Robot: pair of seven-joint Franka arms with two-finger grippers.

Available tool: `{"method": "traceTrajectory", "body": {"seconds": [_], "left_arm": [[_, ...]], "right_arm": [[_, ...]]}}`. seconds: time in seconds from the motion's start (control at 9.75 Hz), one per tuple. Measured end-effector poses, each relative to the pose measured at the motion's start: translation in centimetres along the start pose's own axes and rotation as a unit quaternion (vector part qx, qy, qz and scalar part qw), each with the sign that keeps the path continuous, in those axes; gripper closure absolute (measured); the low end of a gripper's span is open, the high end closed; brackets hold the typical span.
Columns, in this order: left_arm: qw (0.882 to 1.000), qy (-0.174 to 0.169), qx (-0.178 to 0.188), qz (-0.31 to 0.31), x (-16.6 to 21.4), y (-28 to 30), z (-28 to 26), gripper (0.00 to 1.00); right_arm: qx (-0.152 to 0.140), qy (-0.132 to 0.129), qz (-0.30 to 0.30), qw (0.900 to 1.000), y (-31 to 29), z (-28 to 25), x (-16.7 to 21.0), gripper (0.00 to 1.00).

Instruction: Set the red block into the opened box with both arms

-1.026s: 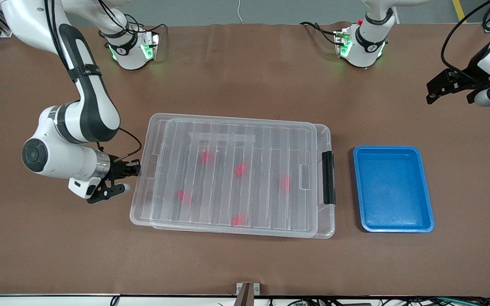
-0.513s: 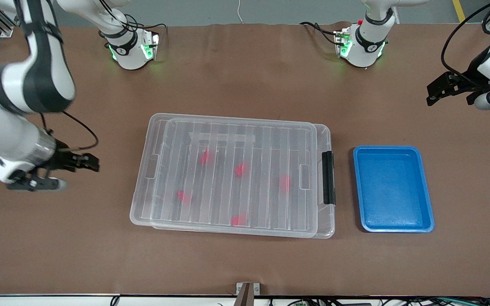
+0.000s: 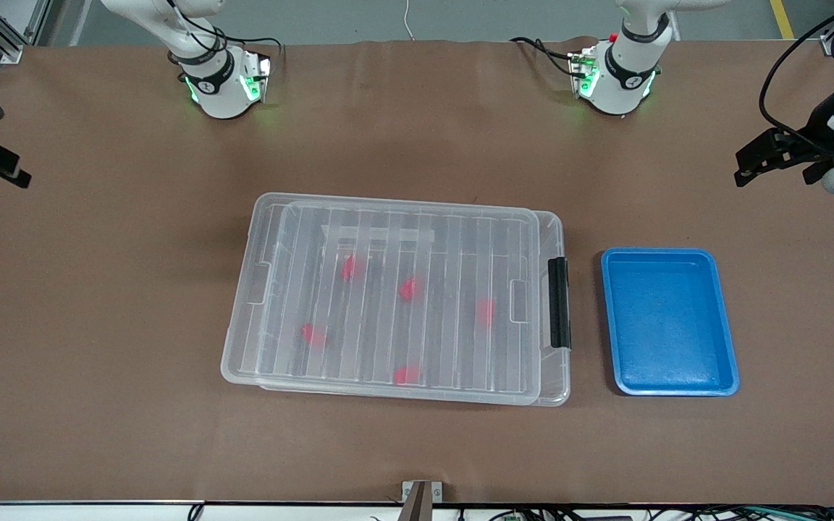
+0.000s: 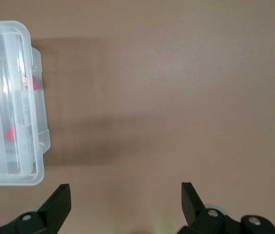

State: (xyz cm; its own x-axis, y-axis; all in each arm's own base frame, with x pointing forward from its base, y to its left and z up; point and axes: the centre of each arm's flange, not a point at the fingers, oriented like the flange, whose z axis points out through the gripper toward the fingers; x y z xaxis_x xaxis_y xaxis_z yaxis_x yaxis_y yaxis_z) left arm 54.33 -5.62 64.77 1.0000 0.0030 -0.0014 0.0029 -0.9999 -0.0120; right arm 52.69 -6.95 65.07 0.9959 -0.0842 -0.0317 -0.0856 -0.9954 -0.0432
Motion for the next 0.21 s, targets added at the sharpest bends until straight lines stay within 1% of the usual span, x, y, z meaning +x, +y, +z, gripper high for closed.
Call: {"method": "traceTrajectory", "body": {"seconds": [0.21], "left_arm": [[1.000,0.000,0.000,0.000,0.05,0.01,-0.03,0.00]], "right_arm": [[0.000,-0.004,-0.003,1.000,-0.36,0.51,0.10,0.00]]}}
